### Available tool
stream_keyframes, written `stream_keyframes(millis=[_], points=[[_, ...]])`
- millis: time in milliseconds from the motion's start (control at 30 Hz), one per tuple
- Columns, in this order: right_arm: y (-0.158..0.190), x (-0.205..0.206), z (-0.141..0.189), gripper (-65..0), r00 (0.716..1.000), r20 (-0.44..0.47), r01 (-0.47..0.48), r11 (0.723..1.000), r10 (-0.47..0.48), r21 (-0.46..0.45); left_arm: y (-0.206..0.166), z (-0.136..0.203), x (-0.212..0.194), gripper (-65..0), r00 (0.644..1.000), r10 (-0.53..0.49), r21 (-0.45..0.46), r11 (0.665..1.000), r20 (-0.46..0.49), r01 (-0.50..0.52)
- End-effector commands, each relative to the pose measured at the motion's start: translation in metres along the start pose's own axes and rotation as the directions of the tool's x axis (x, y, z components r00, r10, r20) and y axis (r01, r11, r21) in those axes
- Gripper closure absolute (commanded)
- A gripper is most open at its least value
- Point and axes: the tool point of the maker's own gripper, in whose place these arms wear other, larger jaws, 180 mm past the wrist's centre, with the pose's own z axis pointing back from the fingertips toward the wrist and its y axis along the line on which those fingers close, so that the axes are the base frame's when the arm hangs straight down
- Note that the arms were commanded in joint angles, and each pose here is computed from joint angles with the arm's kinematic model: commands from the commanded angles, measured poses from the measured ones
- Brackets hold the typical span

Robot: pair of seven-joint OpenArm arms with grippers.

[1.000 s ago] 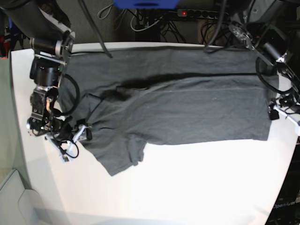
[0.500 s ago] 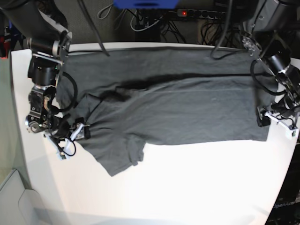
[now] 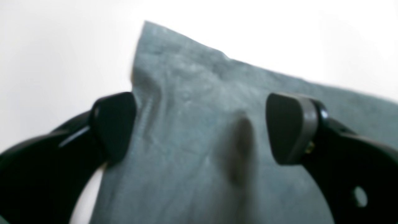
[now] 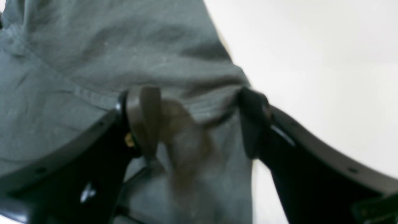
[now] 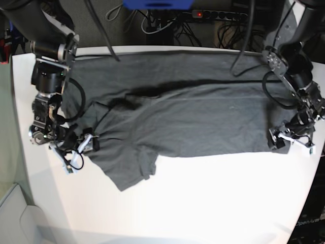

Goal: Layout the t-shirt on the table in an organized manner, then fold the t-shirt properly
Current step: 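Grasp the t-shirt side edges with both grippers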

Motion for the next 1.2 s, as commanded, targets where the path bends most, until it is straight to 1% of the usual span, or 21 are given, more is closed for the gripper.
stream_keyframes(millis=[0,167,233,333,433,500,567,800,833,867,967,1000,1033,1100,1133,1167], points=[[-0.006,0.017,0.005,-39.9,0.999,0.034,-0.013,1.000,0.014,-0.012,0.011,0.004,0.017,-65.0,1.000,0.000,0.033,0.999,0.030,-0.001],[-0.007,0.017,0.005,-39.9,0.999,0.035,-0.012,1.000,0.012,-0.012,0.014,-0.001,0.010,-65.0,0.999,0.030,0.033,0.999,0.038,-0.031],[-0.007,0.016,0.005,-39.9,0.999,0.033,-0.011,1.000,0.012,-0.012,0.007,-0.006,0.013,-65.0,0.998,0.044,0.015,0.999,0.041,-0.045],[-0.006,0.011,0.005,-39.9,1.000,0.025,-0.012,1.000,0.012,-0.011,-0.004,-0.015,0.007,-65.0,0.998,0.055,-0.014,0.998,0.022,-0.054],[-0.005,0.008,0.004,-39.9,1.000,0.021,-0.009,1.000,0.010,-0.010,-0.022,-0.024,-0.006,-65.0,0.998,-0.048,-0.045,0.998,-0.036,0.046],[-0.005,0.007,0.004,-39.9,1.000,0.022,-0.009,1.000,0.009,-0.009,-0.034,-0.028,-0.008,-65.0,0.991,-0.125,-0.066,0.990,-0.052,0.122],[-0.005,0.007,0.004,-39.9,1.000,0.022,-0.009,1.000,0.009,-0.009,-0.043,-0.031,-0.011,-65.0,0.981,-0.180,-0.084,0.981,-0.067,0.174],[-0.005,0.007,0.004,-39.9,1.000,0.019,-0.009,1.000,0.009,-0.009,-0.044,-0.032,-0.013,-65.0,0.979,-0.192,-0.086,0.979,-0.074,0.186],[-0.005,0.007,0.004,-39.9,1.000,0.019,-0.009,1.000,0.009,-0.009,-0.042,-0.031,-0.014,-61.9,0.979,-0.189,-0.085,0.980,-0.075,0.183],[-0.005,0.007,0.004,-39.8,1.000,0.020,-0.008,1.000,0.008,-0.010,-0.042,-0.031,-0.015,-55.5,0.979,-0.188,-0.085,0.980,-0.076,0.181],[-0.005,0.007,0.004,-39.3,1.000,0.019,-0.009,1.000,0.009,-0.009,-0.042,-0.031,-0.016,-32.8,0.979,-0.188,-0.085,0.980,-0.077,0.181],[-0.005,0.006,0.004,-37.7,1.000,0.018,-0.009,1.000,0.009,-0.009,-0.042,-0.031,-0.016,-24.3,0.979,-0.188,-0.085,0.980,-0.077,0.181],[-0.005,0.006,0.004,-35.1,1.000,0.017,-0.010,1.000,0.010,-0.009,-0.042,-0.031,-0.016,-16.5,0.979,-0.188,-0.085,0.980,-0.077,0.181],[-0.005,0.006,0.004,-26.5,1.000,0.019,-0.010,1.000,0.010,-0.009,-0.042,-0.031,-0.016,-3.5,0.979,-0.186,-0.085,0.980,-0.076,0.180],[-0.005,0.006,0.004,-21.2,1.000,0.019,-0.010,1.000,0.010,-0.009,-0.042,-0.031,-0.016,0.0,0.979,-0.187,-0.085,0.980,-0.080,0.180],[-0.005,0.006,0.004,-16.1,1.000,0.019,-0.010,1.000,0.010,-0.009,-0.042,-0.031,-0.017,0.0,0.979,-0.187,-0.085,0.980,-0.084,0.180]])
